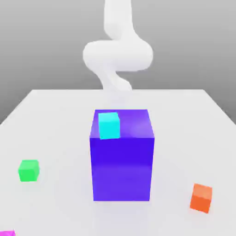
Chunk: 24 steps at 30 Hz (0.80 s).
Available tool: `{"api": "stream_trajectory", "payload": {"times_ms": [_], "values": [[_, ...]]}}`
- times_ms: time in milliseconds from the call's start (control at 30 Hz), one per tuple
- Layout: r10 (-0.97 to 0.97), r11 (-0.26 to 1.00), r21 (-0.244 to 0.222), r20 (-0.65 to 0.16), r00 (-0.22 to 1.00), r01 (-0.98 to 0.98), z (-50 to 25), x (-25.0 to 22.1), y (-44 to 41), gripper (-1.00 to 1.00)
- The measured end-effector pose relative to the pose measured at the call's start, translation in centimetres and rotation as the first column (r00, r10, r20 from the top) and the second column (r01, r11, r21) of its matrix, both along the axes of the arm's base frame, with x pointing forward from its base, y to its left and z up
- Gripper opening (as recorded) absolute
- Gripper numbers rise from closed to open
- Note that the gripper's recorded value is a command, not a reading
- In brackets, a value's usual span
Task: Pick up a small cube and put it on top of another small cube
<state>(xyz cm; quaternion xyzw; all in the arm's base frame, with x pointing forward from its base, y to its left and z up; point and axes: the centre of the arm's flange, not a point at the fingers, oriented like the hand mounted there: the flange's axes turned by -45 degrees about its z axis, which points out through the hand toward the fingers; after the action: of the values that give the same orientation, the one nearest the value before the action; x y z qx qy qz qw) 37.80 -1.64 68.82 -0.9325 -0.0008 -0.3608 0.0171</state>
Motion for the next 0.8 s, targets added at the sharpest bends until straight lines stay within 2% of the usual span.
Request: {"api": "stream_trajectory", "payload": {"times_ms": [200, 433, 633, 800], "values": [[0.050, 0.998, 0.045, -0.140, 0.989, -0.044, -6.7, 7.1, -4.0, 0.00], [0.086, 0.995, 0.080, -0.281, 0.956, -0.066, -16.1, 13.2, -8.5, 0.00], [0.094, 0.994, 0.086, -0.391, 0.916, -0.065, -25.0, 16.4, -12.8, 0.00], [0.098, 0.995, 0.072, -0.477, 0.873, -0.072, -32.6, 17.8, -16.0, 0.00]]}}
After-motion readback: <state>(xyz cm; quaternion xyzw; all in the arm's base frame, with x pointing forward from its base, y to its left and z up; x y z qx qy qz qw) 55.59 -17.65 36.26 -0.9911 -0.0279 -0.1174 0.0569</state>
